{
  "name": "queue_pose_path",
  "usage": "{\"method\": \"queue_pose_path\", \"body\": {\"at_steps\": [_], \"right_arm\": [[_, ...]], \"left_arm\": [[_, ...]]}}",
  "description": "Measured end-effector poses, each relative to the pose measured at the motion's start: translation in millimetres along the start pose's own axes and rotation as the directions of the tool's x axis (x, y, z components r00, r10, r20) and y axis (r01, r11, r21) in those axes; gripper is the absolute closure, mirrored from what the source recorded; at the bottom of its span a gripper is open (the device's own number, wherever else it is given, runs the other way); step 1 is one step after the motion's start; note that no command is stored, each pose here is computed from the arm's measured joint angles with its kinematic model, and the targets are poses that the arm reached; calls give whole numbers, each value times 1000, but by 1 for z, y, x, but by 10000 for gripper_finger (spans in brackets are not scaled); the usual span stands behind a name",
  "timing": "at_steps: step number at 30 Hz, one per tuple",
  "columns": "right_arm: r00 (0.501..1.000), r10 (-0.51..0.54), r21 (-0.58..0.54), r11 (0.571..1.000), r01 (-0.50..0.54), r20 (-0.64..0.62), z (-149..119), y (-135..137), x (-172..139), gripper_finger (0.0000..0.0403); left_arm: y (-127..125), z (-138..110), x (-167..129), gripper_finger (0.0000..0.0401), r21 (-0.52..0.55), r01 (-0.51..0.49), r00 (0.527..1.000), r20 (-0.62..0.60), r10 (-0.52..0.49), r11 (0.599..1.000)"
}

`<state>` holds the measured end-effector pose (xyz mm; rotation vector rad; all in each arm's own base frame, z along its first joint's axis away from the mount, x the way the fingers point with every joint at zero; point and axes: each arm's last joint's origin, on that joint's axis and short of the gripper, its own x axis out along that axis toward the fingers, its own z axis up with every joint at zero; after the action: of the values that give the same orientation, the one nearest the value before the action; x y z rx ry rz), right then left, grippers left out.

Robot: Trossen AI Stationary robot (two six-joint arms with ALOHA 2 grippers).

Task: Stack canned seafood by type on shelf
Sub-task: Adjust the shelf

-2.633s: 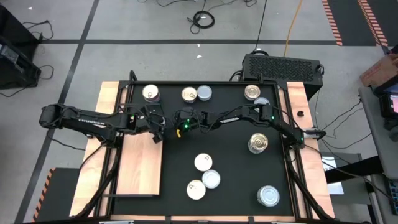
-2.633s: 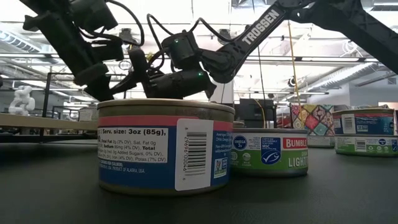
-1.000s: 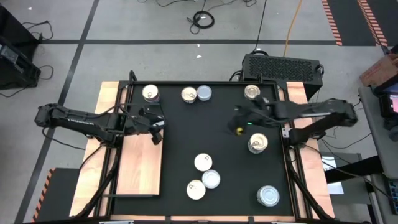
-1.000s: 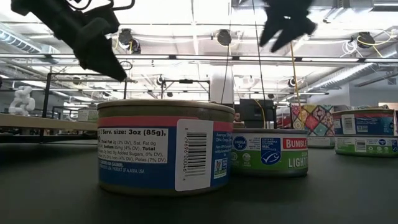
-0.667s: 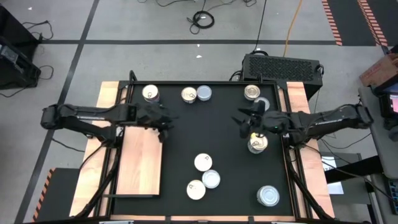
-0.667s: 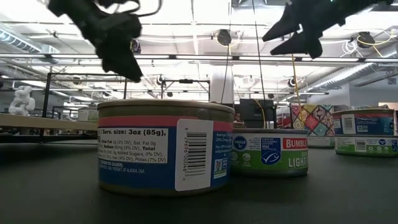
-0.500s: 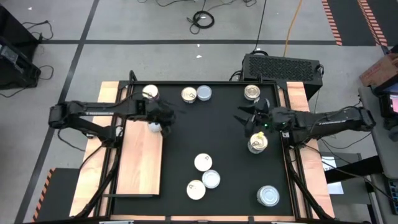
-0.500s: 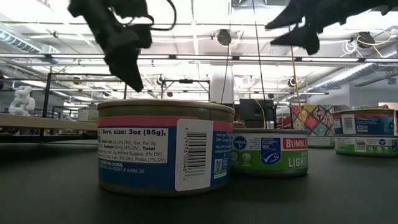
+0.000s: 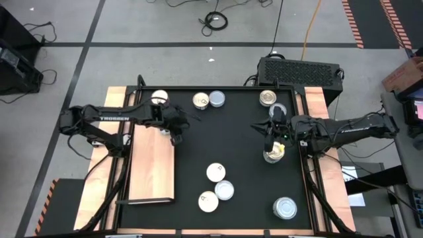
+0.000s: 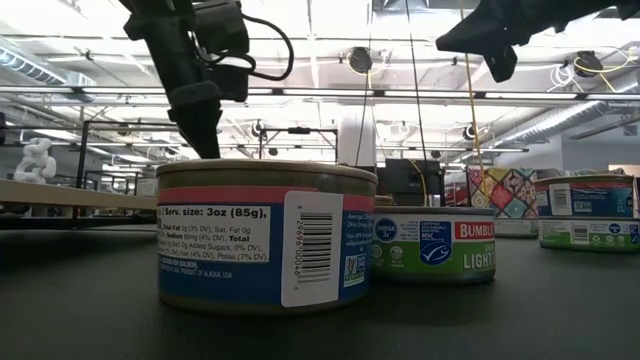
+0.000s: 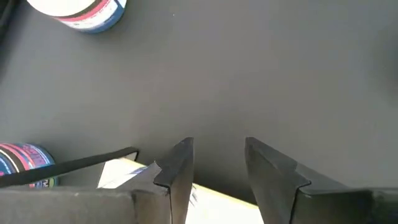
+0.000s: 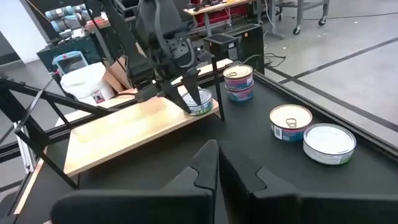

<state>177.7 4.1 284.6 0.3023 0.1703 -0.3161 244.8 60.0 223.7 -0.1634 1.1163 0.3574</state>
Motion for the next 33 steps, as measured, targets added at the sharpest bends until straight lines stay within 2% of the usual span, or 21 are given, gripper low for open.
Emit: {"method": "queue_pose_path", "body": {"at_steps": [8, 13, 15, 18, 20, 22, 27, 30, 33], "right_arm": [[1000, -2, 18, 1000, 2, -6, -1, 0, 0, 402], [1000, -5, 5, 1000, 5, -4, -1, 0, 2, 402], [1000, 1, -9, 1000, -1, 22, 2, 0, 2, 402], [998, 1, -26, 1000, 1, 56, 6, 0, 2, 402], [997, 0, -38, 999, 3, 74, 8, -1, 2, 402], [997, -7, -45, 999, 11, 79, 9, -2, 3, 402], [994, -32, -53, 998, 38, 102, 12, -7, 4, 403], [993, -38, -62, 997, 46, 115, 14, -8, 5, 403], [992, -42, -77, 996, 52, 119, 14, -9, 5, 403]], "left_arm": [[-23, -5, -5, 254, 70, 39, 999, -20, -37, 997], [-46, 9, -23, 254, 111, 49, 995, 77, -58, 993], [-54, 17, -34, 254, 129, 5, 989, 148, -24, 992], [-59, 29, -56, 254, 129, -121, 969, 232, 89, 984], [-51, 36, -67, 254, 114, -191, 958, 237, 160, 975], [-34, 45, -77, 254, 66, -219, 955, 221, 199, 974], [25, 56, -91, 254, -9, -316, 939, 137, 315, 949], [58, 56, -94, 254, -50, -316, 943, 92, 319, 948], [80, 49, -91, 254, -74, -290, 956, 30, 293, 954]]}}
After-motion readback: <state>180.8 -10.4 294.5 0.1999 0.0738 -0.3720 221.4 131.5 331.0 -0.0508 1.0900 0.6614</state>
